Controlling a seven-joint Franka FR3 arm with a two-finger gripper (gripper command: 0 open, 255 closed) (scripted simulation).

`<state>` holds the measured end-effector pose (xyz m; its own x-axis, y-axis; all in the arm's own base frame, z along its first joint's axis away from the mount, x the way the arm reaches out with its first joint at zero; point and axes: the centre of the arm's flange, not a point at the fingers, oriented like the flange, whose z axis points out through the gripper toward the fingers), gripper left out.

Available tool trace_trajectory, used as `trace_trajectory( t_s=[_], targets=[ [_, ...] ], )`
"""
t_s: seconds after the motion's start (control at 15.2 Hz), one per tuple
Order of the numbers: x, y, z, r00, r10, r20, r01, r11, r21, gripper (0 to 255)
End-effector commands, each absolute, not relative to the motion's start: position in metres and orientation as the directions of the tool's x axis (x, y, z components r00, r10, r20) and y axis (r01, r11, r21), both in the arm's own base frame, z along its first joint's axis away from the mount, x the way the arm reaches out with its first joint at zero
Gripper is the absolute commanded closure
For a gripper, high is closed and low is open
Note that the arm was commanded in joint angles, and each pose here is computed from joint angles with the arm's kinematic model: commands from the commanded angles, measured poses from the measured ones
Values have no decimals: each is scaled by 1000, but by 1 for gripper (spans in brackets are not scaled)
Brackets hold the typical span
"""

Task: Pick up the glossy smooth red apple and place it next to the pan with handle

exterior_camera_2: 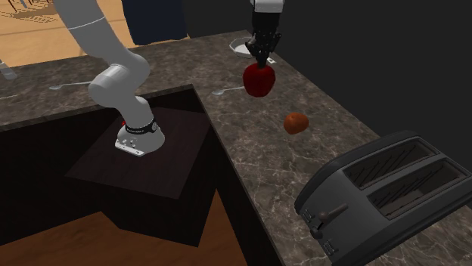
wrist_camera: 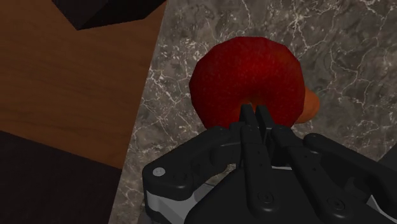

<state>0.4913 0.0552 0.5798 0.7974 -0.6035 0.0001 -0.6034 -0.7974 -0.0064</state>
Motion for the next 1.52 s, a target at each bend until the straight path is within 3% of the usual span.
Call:
trace_trajectory(
  t_s=[0.0, 1.45],
  targets=[
    [479, 77, 579, 797, -604, 0, -604, -797, -6, 255],
    [325, 323, 580, 797, -604, 0, -604, -797, -6, 255]
  ],
)
